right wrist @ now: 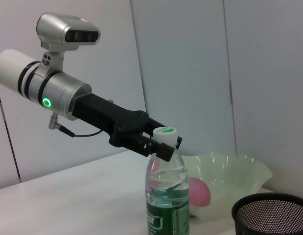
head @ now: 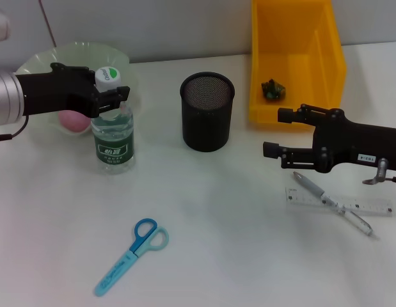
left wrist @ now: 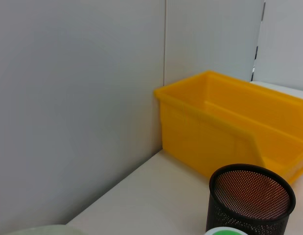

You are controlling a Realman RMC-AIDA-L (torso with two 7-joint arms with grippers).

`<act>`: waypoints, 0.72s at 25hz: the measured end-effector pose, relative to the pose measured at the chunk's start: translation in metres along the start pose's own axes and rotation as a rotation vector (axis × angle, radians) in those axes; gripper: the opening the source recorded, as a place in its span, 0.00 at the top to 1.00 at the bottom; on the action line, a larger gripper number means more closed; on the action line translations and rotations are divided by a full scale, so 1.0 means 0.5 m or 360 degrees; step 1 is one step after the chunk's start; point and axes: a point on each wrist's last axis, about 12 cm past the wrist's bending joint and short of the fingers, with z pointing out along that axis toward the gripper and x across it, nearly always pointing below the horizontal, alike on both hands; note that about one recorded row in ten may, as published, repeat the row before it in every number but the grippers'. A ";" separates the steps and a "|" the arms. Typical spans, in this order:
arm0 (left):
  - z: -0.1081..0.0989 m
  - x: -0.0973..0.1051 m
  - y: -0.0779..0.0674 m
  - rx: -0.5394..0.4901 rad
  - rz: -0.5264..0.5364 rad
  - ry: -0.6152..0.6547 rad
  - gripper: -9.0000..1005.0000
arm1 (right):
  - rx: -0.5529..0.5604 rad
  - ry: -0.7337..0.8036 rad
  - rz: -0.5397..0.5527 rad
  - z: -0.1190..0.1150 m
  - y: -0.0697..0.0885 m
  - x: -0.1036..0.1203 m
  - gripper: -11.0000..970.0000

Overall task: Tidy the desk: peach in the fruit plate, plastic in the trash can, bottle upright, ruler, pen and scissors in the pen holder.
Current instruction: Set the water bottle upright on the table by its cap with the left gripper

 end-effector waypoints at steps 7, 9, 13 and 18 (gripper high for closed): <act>-0.004 0.010 -0.001 0.0002 -0.0011 -0.0040 0.55 | -0.0007 0.0002 -0.0001 0.004 0.000 -0.001 0.13; -0.006 0.017 -0.002 0.0001 -0.0010 -0.0058 0.55 | -0.0008 0.0003 -0.0003 0.005 0.000 -0.002 0.13; -0.006 0.019 -0.001 -0.0003 -0.0017 -0.0063 0.55 | -0.0007 0.0005 -0.0004 0.006 -0.001 -0.002 0.13; -0.005 0.022 0.001 -0.0014 -0.0025 -0.0072 0.55 | -0.0005 0.0004 -0.0004 0.006 -0.001 -0.003 0.13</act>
